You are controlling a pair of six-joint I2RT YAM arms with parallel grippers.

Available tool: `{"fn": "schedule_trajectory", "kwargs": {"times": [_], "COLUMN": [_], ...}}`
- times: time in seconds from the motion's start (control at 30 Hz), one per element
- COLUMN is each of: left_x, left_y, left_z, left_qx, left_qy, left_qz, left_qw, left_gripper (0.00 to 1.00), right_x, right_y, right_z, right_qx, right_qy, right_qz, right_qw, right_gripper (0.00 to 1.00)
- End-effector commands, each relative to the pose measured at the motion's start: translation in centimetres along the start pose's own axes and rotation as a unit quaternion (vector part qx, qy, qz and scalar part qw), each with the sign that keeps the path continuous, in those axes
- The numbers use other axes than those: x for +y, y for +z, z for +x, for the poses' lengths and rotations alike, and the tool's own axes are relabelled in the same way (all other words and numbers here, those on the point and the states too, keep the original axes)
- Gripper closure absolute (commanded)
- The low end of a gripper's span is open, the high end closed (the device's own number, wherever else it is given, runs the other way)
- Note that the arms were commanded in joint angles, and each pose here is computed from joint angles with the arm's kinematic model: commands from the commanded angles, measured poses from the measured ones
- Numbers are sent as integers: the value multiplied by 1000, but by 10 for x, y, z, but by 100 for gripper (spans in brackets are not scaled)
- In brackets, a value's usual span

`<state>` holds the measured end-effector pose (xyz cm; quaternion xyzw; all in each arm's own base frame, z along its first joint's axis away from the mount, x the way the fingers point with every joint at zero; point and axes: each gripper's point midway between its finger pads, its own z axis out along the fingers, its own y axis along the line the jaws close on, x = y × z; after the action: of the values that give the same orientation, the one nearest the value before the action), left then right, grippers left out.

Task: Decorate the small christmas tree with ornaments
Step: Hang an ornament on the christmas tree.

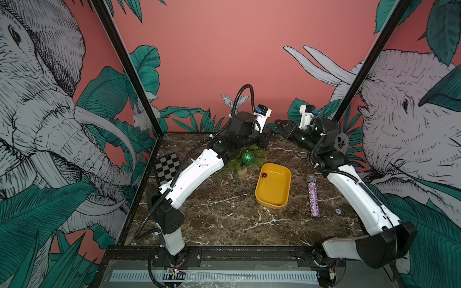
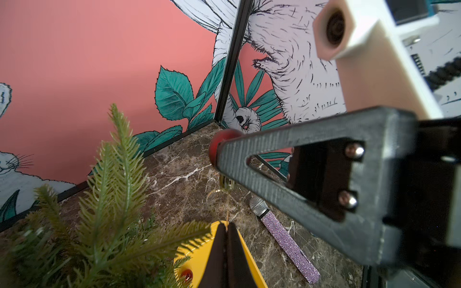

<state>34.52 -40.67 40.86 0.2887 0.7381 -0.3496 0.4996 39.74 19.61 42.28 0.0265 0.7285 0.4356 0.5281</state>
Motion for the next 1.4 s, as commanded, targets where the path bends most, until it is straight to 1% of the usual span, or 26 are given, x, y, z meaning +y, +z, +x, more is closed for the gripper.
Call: {"fn": "schedule_trajectory", "kwargs": {"times": [0.0,0.2,0.63,1.07,1.37], "left_x": [2,3,12,21,22], "left_y": [-9,-8,-11,-9,-8], "left_z": [-18,-16,-14,-4,-1], "left_qx": [-22,-18,-16,-8,-6], "left_qy": [4,5,8,-1,-5], "left_qz": [-11,-12,-35,-47,-43], "left_qw": [1000,1000,999,999,999], "left_gripper": [100,100,100,100,100], "right_x": [6,6,5,-6,-10], "right_y": [0,3,11,17,17], "right_z": [-15,-14,-12,-4,-1], "right_qx": [-32,-33,-32,-22,-21], "right_qy": [-13,-12,-7,0,4], "right_qz": [-15,-22,-37,-27,-23], "right_qw": [999,999,999,999,1000], "right_gripper": [71,71,70,71,71]}}
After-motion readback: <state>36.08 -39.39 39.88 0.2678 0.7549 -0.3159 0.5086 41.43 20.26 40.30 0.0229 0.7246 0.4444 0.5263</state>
